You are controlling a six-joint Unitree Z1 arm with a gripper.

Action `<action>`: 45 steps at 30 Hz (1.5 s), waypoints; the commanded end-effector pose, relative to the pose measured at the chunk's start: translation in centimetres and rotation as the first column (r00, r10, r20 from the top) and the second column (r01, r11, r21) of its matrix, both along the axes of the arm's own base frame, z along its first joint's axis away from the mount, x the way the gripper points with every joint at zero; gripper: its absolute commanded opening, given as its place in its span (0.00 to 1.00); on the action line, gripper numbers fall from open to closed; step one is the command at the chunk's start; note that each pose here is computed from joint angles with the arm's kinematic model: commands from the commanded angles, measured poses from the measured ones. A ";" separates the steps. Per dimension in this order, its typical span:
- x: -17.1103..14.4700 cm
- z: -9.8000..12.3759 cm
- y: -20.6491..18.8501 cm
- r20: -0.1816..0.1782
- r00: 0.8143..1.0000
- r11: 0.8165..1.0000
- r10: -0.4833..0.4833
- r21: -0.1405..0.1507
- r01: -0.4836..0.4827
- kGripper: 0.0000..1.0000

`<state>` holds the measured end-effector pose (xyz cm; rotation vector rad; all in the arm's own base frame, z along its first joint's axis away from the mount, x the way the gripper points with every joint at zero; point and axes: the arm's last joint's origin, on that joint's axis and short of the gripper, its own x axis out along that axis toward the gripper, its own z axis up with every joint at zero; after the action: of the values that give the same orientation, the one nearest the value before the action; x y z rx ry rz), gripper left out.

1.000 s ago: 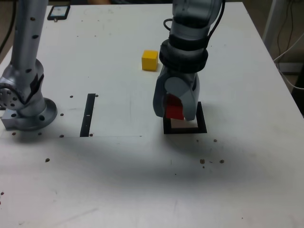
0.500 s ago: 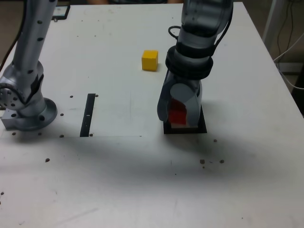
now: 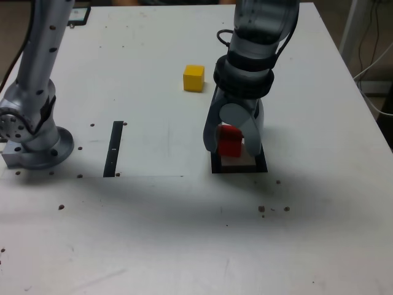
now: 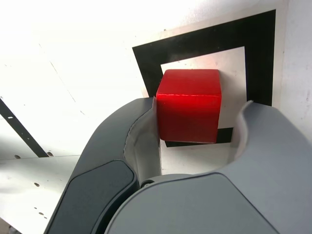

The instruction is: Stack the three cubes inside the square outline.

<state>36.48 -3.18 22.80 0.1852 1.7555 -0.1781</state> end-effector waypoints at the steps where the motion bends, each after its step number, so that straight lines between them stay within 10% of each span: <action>1: 0.0 -0.1 0.1 -0.003 1.000 1.000 -0.002 -0.004 0.002 0.81; 9: -0.6 0.7 0.4 0.010 1.000 1.000 0.003 -0.009 -0.003 0.96; 18: -5.0 6.5 6.2 0.127 0.988 0.996 0.091 0.013 -0.093 0.99; 26: -7.4 7.9 13.6 0.128 0.977 0.978 0.169 0.101 -0.183 1.00; 31: -8.2 7.4 16.7 0.096 0.980 0.974 0.174 0.130 -0.185 1.00; 45: -8.5 2.3 21.7 -0.065 0.983 0.984 0.169 0.065 -0.165 0.99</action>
<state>27.96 18.35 25.58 0.0738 1.8284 -0.0039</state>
